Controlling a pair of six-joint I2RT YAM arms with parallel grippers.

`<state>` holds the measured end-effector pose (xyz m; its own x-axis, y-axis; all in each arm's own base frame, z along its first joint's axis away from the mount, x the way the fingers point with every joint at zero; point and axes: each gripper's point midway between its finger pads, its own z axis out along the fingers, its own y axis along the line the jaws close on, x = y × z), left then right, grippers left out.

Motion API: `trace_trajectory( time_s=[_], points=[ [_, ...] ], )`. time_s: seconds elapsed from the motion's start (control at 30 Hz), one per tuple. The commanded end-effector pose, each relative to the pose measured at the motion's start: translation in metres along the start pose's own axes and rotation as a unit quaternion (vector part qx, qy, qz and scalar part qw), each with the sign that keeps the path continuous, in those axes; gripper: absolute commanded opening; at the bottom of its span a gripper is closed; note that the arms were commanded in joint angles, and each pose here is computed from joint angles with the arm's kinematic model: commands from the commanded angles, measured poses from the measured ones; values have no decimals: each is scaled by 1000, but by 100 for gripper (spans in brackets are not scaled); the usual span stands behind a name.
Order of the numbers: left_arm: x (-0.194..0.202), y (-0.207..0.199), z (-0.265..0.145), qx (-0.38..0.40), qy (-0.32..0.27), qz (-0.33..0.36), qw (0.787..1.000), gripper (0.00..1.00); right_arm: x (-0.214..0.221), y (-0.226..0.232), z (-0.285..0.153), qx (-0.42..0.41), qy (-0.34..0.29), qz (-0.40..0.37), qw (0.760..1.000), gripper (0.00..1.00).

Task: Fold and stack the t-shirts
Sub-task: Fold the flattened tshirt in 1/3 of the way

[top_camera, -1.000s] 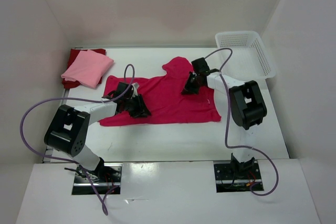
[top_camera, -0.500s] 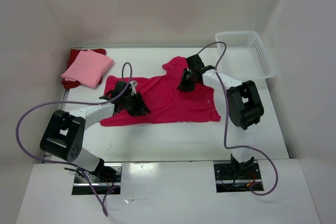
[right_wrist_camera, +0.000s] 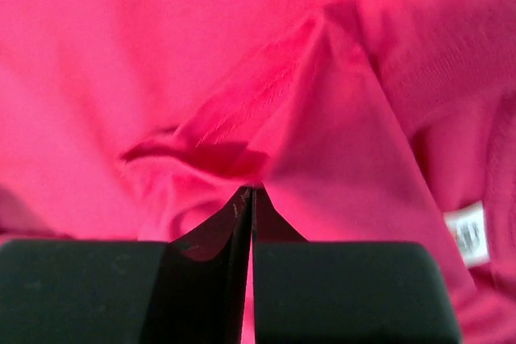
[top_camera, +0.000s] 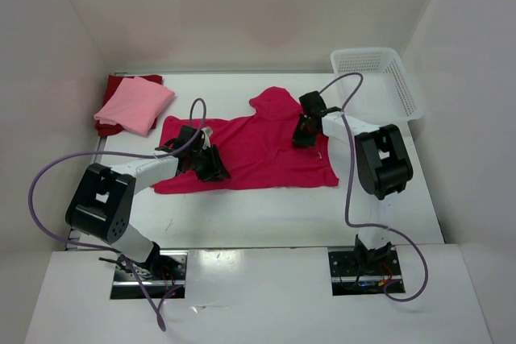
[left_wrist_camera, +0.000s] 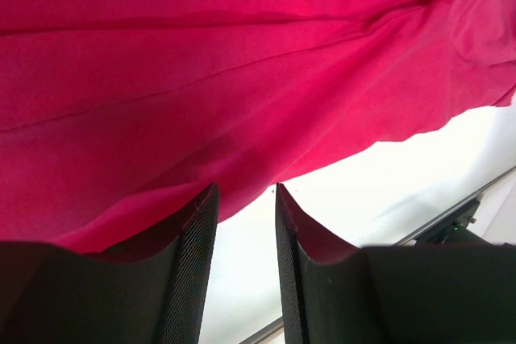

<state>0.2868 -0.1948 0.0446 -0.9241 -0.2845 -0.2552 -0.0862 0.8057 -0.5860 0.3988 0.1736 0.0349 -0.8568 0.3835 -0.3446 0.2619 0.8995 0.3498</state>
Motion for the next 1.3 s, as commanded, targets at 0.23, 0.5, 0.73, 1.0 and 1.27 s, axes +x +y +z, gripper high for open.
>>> trace_trajectory(
  time_s=[0.23, 0.5, 0.73, 1.0, 1.27],
  points=[
    [-4, -4, -18, -14, -14, 27, 999, 43, -60, 58, 22, -54, -35, -24, 998, 4],
    [-17, -24, -28, -28, -30, 86, 995, 47, -38, 47, -30, -72, -48, -10, 996, 41],
    [-6, -46, 6, -18, 1, 119, 993, 42, 42, 24, -43, -83, 12, 18, 996, 0],
    [26, -10, 55, -25, 84, 49, 995, 41, 92, -19, -10, 8, 69, 13, 998, 0],
    [100, 22, 26, -28, 176, -2, 984, 41, 146, -65, -32, 44, 115, 48, 991, 0]
  ],
)
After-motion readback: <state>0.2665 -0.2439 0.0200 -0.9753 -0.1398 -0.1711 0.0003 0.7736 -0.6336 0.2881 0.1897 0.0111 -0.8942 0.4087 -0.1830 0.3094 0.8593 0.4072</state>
